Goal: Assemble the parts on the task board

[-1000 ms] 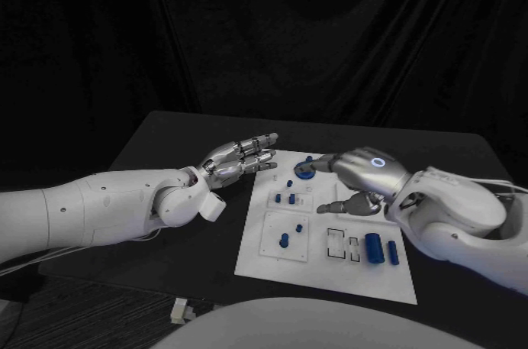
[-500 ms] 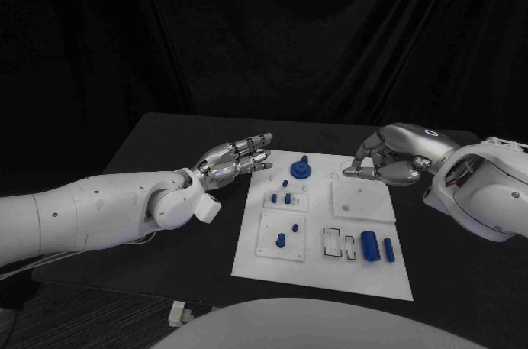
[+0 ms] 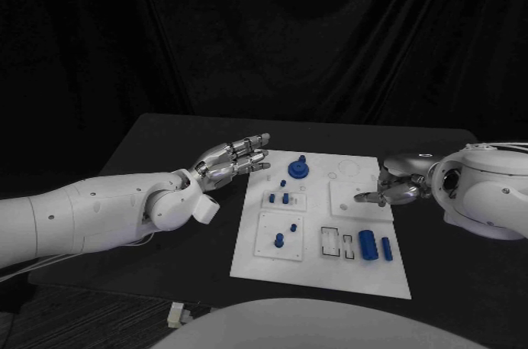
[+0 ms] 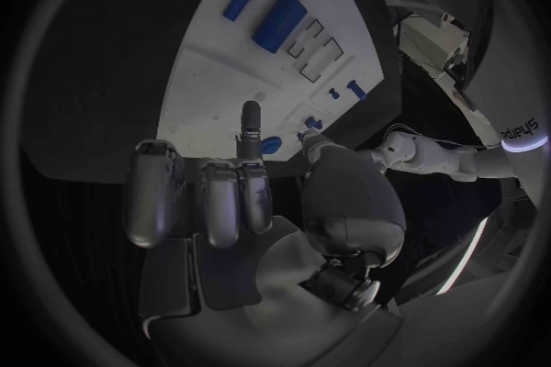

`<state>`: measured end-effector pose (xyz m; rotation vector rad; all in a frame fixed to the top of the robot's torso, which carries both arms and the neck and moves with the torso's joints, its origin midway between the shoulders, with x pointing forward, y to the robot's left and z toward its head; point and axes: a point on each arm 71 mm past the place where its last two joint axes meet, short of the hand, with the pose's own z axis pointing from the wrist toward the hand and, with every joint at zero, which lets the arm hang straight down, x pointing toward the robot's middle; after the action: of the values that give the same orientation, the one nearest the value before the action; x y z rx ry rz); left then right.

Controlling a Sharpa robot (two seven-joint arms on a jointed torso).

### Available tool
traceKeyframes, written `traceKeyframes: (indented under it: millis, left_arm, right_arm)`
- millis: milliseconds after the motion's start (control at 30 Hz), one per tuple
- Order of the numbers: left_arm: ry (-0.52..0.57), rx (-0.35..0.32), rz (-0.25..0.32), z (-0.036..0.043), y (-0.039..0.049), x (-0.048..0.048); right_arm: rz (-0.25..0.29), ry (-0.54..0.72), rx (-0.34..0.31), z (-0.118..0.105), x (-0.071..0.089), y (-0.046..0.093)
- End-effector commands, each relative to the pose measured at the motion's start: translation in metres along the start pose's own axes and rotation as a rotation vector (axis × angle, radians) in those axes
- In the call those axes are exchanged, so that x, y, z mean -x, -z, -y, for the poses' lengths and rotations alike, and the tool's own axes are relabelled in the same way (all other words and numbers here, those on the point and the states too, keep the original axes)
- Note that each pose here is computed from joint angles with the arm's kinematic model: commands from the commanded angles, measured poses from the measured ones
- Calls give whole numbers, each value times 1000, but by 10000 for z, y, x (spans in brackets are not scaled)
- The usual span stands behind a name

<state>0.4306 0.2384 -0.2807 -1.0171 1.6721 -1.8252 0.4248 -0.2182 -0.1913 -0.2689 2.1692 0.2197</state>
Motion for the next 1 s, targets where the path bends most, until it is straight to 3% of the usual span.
traceKeyframes:
  millis: [33,133,333,567,1000]
  left_arm:
    - [5,-24,-3,12,-9,-17]
    - [5,-25,-3,12,-9,-17]
    - [5,-25,-3,13,-5,-16]
    - [6,-25,-5,11,-9,-18]
    - [8,-22,-8,5,-12,-23]
  right_arm:
    - [-133,49,-84,49,-99,-17]
    - [-180,35,-82,33,-133,-38]
    - [-215,15,-83,25,-157,-72]
    - [-211,-8,-84,8,-186,-104]
    - [-208,-63,-79,-35,-384,-194]
